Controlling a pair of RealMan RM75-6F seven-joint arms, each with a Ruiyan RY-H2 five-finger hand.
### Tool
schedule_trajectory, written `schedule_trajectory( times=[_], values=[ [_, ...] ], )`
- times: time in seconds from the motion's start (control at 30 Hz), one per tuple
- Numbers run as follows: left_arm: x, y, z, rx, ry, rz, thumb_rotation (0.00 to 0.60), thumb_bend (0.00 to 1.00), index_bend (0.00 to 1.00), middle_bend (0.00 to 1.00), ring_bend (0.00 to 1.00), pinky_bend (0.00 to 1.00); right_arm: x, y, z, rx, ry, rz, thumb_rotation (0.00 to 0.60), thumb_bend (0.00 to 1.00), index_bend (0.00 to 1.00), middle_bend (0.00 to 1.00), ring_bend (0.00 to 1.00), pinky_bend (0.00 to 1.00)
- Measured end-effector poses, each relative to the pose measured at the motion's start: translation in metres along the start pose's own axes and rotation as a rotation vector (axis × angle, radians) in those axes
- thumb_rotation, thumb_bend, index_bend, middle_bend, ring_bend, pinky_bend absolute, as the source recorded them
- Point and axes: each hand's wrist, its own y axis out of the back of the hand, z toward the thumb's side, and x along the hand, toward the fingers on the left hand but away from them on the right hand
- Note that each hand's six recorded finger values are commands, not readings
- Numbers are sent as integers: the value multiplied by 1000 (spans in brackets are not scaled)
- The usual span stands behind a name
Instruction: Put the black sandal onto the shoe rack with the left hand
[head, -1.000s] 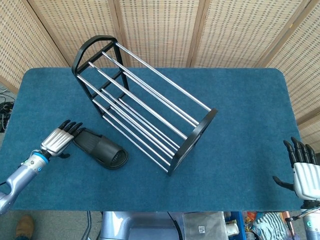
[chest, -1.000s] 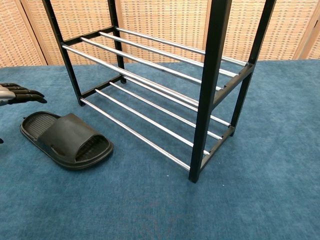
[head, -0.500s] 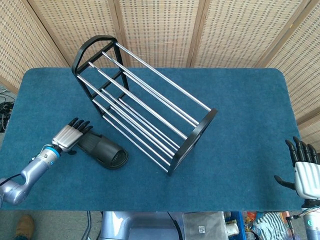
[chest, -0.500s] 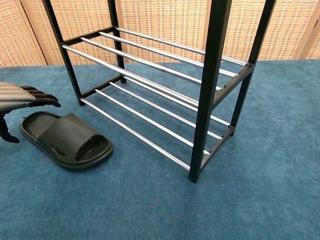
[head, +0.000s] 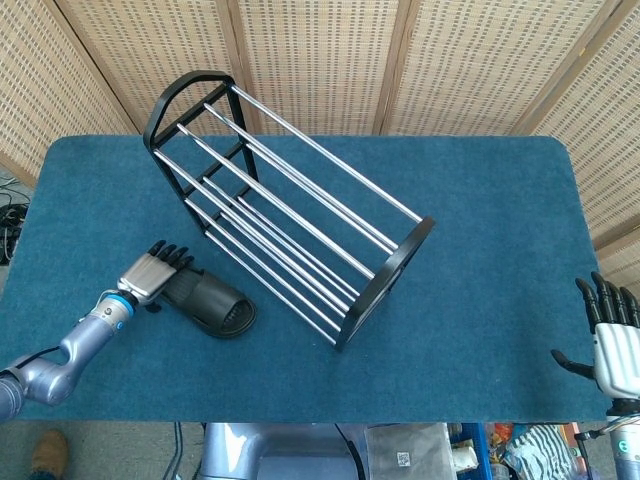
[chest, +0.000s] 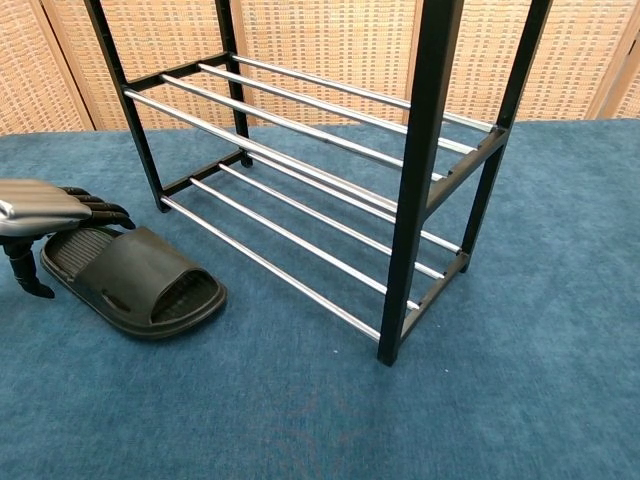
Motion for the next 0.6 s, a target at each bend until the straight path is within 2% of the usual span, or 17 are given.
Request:
schedule_trajectory(
  times=[0.07,0.17,0.33,0.4,0.53,0.6],
  values=[
    [1,-1,2,-12,1,-10,600,192,0,0,0,43,0,0,0,-2,0,1,600,0,0,0,0,0],
    [2,-2,6,-27,-1,-22,600,192,38,20,20,124,0,0,0,-4,0,3,600,0,0,0,0,0],
    [3,-4,13,-48,-8,-26,600,192,394,316,275,331,0,1,-1,-4,1,2,600,0,0,0,0,0],
    [2,-3,14,-45,-7,-19,600,202,472,382,332,368,0,1,-1,-5,1,3,600,0,0,0,0,0],
    [-1,-3,13,-46,-2,-2,600,274,504,414,361,393,0,1,0,-6,2,4,600,0,0,0,0,0],
    [-4,-3,12,-53,2,5,600,276,506,417,363,394,1,1,0,-7,3,4,600,0,0,0,0,0]
  ],
)
